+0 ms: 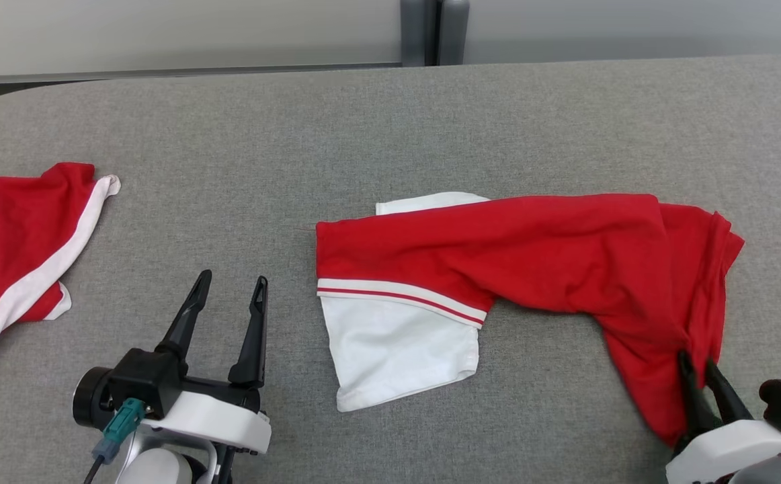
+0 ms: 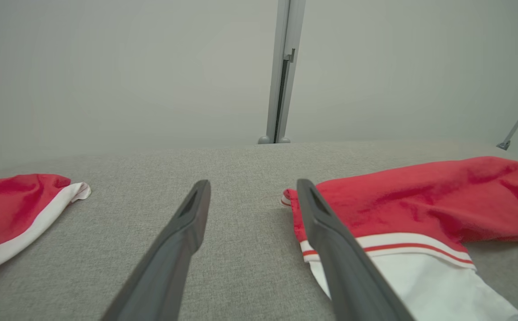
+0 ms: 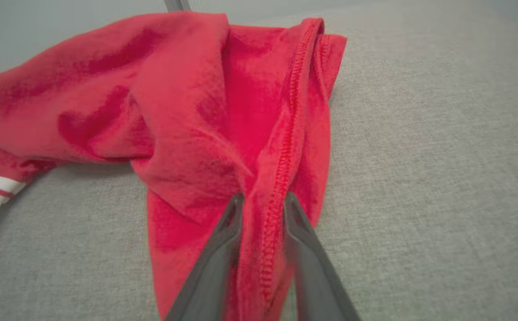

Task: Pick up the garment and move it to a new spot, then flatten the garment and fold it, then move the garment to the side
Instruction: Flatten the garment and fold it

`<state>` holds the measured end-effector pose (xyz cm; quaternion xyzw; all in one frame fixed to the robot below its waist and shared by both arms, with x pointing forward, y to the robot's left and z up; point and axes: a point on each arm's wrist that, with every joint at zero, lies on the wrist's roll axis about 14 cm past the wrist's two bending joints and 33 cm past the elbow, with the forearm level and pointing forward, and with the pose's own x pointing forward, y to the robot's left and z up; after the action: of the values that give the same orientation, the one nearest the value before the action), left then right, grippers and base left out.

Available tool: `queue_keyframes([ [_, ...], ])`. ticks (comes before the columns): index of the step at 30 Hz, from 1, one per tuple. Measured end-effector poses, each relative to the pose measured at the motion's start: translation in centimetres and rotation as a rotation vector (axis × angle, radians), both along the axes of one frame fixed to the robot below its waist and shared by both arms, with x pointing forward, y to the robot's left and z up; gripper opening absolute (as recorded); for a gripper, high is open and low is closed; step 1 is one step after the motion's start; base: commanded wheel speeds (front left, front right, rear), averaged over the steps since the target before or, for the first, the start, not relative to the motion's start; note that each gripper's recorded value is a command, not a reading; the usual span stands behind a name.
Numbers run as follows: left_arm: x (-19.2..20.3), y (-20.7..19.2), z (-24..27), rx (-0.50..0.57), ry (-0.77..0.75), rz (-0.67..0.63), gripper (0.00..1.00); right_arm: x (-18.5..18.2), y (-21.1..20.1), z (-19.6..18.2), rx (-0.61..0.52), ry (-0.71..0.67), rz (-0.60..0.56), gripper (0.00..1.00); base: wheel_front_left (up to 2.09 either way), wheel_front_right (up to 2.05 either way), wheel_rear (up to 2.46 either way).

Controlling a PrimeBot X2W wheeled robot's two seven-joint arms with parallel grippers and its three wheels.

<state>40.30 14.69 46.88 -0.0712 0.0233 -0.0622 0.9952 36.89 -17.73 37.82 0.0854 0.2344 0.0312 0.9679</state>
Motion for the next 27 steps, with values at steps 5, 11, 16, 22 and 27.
queue_keyframes([
  [5,0.4,0.0,-0.2,0.0,0.003,-0.001,1.0,1.7,-0.3,1.4,0.004,-0.071,-0.008,0.0,0.0,0.0,0.0],
  [11,1.0,-0.1,0.2,-0.001,-0.015,-0.002,1.0,5.0,-1.3,6.3,-0.029,-0.239,-0.003,0.0,0.0,0.0,0.0],
  [16,1.7,-0.2,0.1,-0.006,-0.019,-0.004,1.0,8.6,-1.8,9.6,-0.064,-0.331,0.013,0.0,0.0,0.0,0.0],
  [22,2.7,-0.4,-0.4,-0.01,-0.011,-0.012,1.0,13.0,-1.5,8.8,-0.058,-0.298,0.037,0.0,0.0,0.0,0.0],
  [27,3.4,0.0,-1.4,-0.009,0.009,-0.003,1.0,15.2,-0.3,5.2,-0.024,-0.208,0.057,1.0,0.0,0.0,0.0],
])
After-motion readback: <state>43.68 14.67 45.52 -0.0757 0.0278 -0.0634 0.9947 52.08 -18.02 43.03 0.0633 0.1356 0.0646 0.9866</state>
